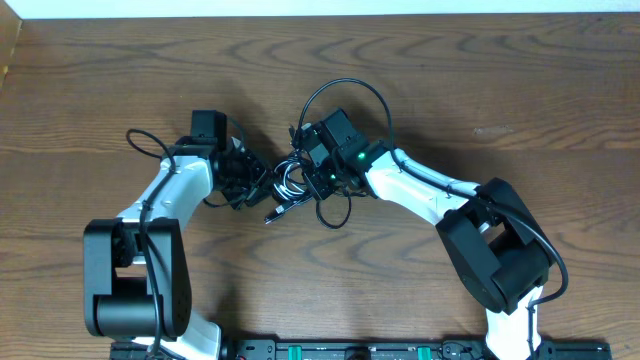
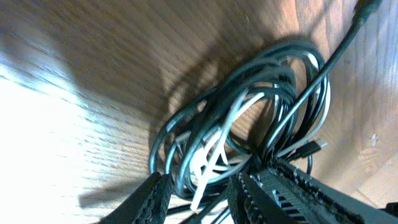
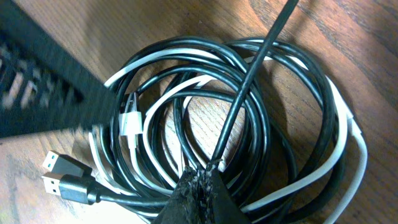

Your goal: Untangle cables

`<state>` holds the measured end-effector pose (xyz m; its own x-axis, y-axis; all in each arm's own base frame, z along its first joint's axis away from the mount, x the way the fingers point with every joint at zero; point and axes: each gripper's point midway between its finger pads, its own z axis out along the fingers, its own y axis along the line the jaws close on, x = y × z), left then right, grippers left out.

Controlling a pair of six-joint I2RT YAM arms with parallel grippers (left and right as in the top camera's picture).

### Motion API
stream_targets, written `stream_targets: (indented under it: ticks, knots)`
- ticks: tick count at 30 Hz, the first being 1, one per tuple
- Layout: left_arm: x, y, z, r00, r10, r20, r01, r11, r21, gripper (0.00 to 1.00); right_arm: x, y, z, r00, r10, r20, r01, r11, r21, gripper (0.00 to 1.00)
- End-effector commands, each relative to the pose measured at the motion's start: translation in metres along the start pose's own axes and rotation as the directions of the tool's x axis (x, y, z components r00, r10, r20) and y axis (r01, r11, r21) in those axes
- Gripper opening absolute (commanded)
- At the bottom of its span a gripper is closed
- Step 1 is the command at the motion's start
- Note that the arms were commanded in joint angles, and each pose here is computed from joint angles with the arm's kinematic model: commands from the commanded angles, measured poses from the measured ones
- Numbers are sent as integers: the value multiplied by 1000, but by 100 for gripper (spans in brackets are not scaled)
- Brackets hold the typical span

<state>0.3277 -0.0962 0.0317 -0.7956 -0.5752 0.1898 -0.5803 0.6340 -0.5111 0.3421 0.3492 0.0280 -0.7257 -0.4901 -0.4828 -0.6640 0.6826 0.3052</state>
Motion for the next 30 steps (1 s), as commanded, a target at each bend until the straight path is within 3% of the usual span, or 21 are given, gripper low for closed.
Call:
stream_targets:
  ticks: [1,6,10,13,14,22,27,30]
  knots:
    - [13,-3,10,998,55,-31,-56,998,-18,35,2,-14,5,998,67,-6,-66,996,51,1]
    - [24,-10,28,994,92,-56,-93,995,-25,35,2,-14,5,998,67,-5,-66,996,54,1]
    - [18,9,36,999,50,-20,-53,990,-129,34,4,-16,4,997,72,-12,-71,996,57,1]
    - [16,20,42,999,35,-21,-38,984,-174,14,5,-21,3,997,77,-14,-76,994,75,1]
    - [16,23,44,999,31,-21,-35,982,-184,13,5,-22,3,997,77,-13,-75,994,83,1]
    - [15,57,66,998,-52,-35,39,955,-296,13,7,-31,2,997,81,-16,-78,988,132,1]
    - [13,58,67,998,-57,-35,44,955,-294,13,6,-40,0,997,83,-8,-81,981,175,1]
    - [12,59,67,998,-58,-33,45,955,-293,8,5,-51,-2,996,94,1,-92,974,207,1]
